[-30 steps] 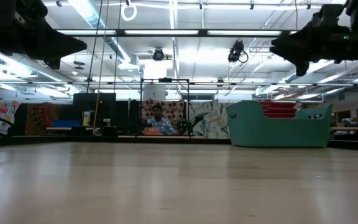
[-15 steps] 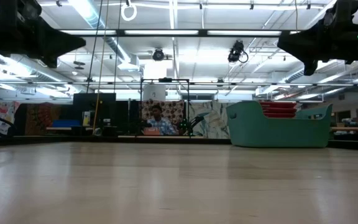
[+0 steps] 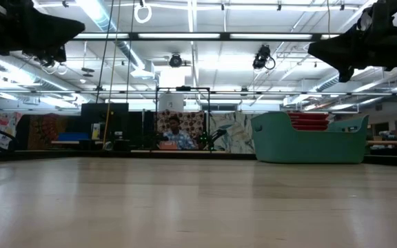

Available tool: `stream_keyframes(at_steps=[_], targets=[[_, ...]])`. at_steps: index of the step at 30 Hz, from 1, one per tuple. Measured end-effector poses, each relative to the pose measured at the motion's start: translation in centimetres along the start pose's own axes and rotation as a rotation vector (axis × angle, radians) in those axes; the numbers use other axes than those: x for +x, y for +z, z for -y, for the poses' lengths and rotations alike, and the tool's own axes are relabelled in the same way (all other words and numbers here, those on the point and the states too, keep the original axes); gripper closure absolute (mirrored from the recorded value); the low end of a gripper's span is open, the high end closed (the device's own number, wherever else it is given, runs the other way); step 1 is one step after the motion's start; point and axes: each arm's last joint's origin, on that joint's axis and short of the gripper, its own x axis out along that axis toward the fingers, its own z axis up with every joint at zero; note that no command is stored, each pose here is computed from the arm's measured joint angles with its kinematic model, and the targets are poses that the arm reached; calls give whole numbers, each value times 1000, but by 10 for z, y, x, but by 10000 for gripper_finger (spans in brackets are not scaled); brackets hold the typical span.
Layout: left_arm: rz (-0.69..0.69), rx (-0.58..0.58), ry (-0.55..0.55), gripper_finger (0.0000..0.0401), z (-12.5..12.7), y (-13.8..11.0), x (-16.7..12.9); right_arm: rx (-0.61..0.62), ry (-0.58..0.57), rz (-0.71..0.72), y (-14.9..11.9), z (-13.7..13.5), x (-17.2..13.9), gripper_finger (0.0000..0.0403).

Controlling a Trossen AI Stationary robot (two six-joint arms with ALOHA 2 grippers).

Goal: Sort popcorn bags into baskets
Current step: Return to Home Position

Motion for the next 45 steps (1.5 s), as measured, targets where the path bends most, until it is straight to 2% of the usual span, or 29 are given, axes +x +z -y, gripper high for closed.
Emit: stream_keyframes(at_steps=[6,45], targets=[[-24,8,-4,368,0,-3,0,-1,3,0,0,0,0,330],[-25,7,-4,369,0,-3,0,-1,5,-1,0,0,0,330]])
